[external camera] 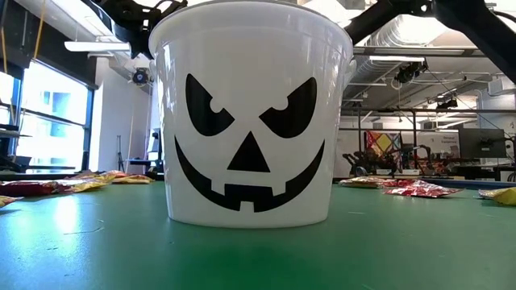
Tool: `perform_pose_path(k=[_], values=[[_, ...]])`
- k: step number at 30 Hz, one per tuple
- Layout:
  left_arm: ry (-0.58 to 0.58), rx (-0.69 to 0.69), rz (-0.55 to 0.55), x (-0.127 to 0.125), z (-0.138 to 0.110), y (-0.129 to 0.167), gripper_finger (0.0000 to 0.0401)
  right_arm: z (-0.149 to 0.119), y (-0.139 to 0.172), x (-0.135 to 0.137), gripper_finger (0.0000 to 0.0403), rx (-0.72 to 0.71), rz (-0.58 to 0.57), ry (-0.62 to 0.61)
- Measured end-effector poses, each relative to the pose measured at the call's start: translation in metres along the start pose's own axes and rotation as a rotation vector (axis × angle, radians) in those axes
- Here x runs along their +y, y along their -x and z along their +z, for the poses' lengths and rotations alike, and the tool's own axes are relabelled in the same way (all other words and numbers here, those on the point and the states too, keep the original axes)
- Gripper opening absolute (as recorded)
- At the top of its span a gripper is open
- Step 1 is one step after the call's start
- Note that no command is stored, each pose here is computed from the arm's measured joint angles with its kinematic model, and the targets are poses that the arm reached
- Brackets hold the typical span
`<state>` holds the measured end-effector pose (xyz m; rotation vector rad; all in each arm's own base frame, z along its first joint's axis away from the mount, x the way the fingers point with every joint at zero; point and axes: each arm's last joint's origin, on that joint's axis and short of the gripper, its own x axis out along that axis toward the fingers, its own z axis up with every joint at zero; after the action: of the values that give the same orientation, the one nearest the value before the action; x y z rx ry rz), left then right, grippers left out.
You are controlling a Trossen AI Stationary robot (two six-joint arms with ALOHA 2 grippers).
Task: Sort candy by brand, put in halloween buckets
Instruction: Put the white chocolate into the green bucket
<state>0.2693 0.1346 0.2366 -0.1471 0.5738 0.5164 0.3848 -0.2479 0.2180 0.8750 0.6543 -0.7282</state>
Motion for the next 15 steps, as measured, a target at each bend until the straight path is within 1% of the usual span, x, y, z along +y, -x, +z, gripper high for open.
perform_pose_path(k=[5,8,11,13,15], values=[[0.0,0.001,0.0,0.0,0.0,0.0,0.012,-0.001,0.0,0.003,0.0199,-0.005,0.01,0.01],[0.0,0.002,0.0,0.0,0.0,0.0,0.012,0.0,0.003,0.004,0.0211,-0.01,0.015,0.027],[0.0,0.005,0.0,0.0,0.0,0.0,0.012,0.004,0.014,0.007,0.0196,-0.034,0.029,0.031],[0.0,0.005,0.0,0.0,0.0,0.0,0.012,0.009,0.025,0.008,0.0171,-0.059,0.04,0.044],[0.0,0.005,0.0,0.0,0.0,0.0,0.012,0.014,0.034,0.008,0.0133,-0.082,0.047,0.067]])
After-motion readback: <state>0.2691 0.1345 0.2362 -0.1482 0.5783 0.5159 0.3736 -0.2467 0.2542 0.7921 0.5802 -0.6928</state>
